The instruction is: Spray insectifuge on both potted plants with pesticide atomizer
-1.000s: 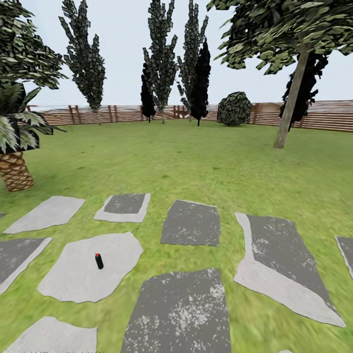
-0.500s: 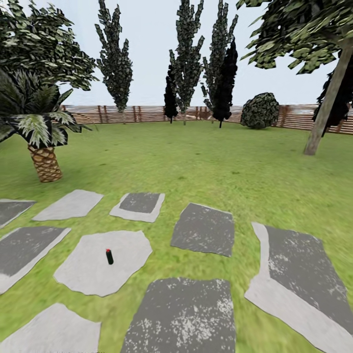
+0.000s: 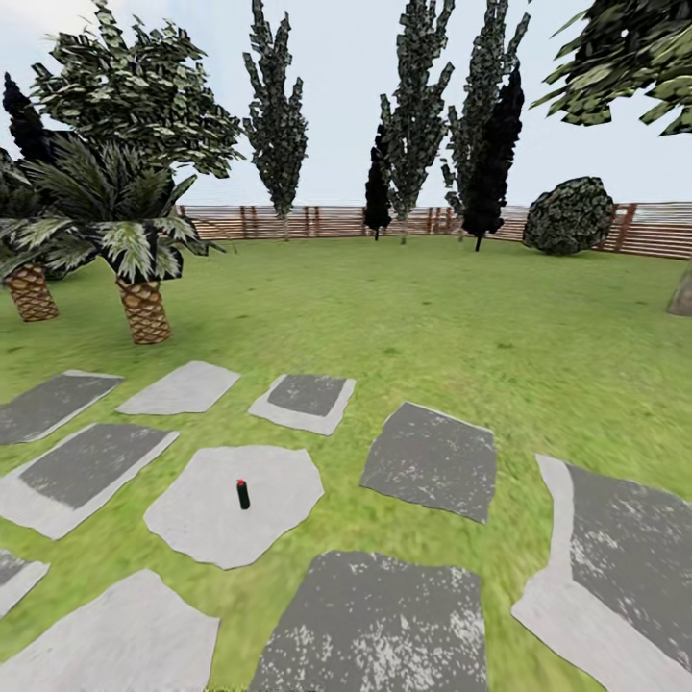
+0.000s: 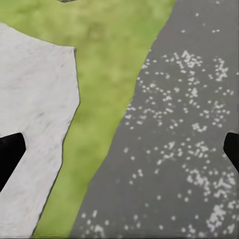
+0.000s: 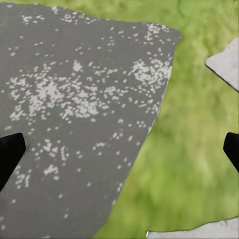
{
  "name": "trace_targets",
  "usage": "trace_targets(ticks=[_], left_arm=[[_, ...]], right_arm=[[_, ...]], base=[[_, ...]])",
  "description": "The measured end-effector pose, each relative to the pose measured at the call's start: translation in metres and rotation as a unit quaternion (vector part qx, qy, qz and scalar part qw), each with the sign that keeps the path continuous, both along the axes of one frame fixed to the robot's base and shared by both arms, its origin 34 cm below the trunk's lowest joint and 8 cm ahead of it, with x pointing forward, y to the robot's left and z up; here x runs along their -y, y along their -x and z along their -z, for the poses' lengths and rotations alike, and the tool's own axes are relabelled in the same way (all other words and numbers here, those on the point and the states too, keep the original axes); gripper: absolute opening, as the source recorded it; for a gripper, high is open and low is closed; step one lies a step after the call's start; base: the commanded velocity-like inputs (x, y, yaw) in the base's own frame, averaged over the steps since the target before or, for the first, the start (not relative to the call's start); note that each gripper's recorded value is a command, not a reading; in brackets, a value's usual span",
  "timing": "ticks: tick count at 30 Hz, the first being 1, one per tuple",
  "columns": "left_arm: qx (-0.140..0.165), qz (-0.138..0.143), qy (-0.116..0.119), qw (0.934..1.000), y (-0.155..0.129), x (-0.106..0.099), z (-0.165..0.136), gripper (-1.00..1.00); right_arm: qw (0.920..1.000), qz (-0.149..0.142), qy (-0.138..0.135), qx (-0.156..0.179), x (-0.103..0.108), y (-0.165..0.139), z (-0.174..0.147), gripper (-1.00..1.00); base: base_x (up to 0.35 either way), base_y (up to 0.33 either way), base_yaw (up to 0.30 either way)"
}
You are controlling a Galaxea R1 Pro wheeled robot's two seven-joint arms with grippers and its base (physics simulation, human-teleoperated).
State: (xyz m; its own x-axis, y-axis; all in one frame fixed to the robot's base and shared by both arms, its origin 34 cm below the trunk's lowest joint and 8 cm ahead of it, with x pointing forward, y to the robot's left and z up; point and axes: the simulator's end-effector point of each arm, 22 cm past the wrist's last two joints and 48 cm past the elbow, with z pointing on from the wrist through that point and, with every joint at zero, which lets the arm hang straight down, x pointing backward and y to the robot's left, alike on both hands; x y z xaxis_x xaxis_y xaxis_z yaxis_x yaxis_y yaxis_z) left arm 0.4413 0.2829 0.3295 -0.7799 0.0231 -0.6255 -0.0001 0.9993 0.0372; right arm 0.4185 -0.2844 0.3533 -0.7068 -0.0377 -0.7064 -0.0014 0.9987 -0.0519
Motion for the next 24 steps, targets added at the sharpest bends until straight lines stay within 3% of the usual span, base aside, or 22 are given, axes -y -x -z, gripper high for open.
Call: trace_targets(ticks=[24], left_arm=[[-0.013, -0.001, 0.000, 0.9999, 0.0084, -0.0005, 0.0084, 1.00]], right_arm=[[0.9999, 0.000, -0.002, -0.013, -0.0020, 0.0075, 0.0077, 1.00]], base=[[0.023, -0.008, 0.221]])
